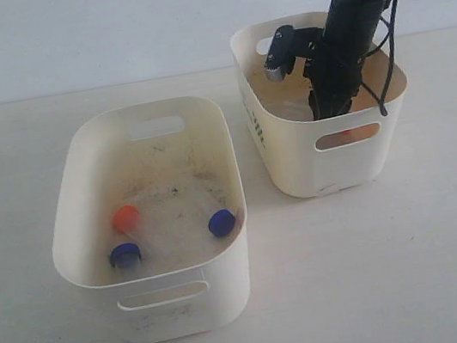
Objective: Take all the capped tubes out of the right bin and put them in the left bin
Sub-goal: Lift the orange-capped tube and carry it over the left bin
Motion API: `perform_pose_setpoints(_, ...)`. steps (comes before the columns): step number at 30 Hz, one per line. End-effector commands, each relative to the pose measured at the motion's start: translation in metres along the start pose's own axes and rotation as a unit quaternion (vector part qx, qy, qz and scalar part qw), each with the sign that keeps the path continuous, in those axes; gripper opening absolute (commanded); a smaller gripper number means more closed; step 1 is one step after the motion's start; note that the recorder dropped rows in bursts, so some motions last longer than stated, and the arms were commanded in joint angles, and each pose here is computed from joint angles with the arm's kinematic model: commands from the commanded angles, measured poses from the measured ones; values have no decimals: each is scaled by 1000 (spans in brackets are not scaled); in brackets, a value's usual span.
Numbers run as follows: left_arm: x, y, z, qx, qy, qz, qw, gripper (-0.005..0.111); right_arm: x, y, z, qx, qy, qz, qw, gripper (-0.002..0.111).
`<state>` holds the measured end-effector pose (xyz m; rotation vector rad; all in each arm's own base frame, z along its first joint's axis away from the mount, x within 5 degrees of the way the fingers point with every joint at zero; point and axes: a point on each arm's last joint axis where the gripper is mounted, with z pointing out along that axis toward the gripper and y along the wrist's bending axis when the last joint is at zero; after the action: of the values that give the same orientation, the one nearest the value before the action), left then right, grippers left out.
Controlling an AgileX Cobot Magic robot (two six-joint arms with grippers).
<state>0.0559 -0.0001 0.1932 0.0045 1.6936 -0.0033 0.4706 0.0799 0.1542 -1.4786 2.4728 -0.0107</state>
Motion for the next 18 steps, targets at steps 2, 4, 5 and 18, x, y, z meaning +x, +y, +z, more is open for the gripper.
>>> perform_pose_setpoints(2, -2, 0, 0, 1, -4, -8, 1000, 4, -2, -9, -9, 48, -13, -10, 999, 0)
perform_pose_setpoints(4, -2, 0, 0, 1, -4, -8, 1000, 4, -6, -13, -22, 77, -28, -10, 997, 0)
perform_pose_setpoints(5, -2, 0, 0, 1, -4, -8, 1000, 4, -8, -15, -30, 95, -40, -7, 995, 0)
perform_pose_setpoints(18, -2, 0, 0, 1, -4, -8, 1000, 4, -27, 0, -158, 145, -194, 67, 968, 0)
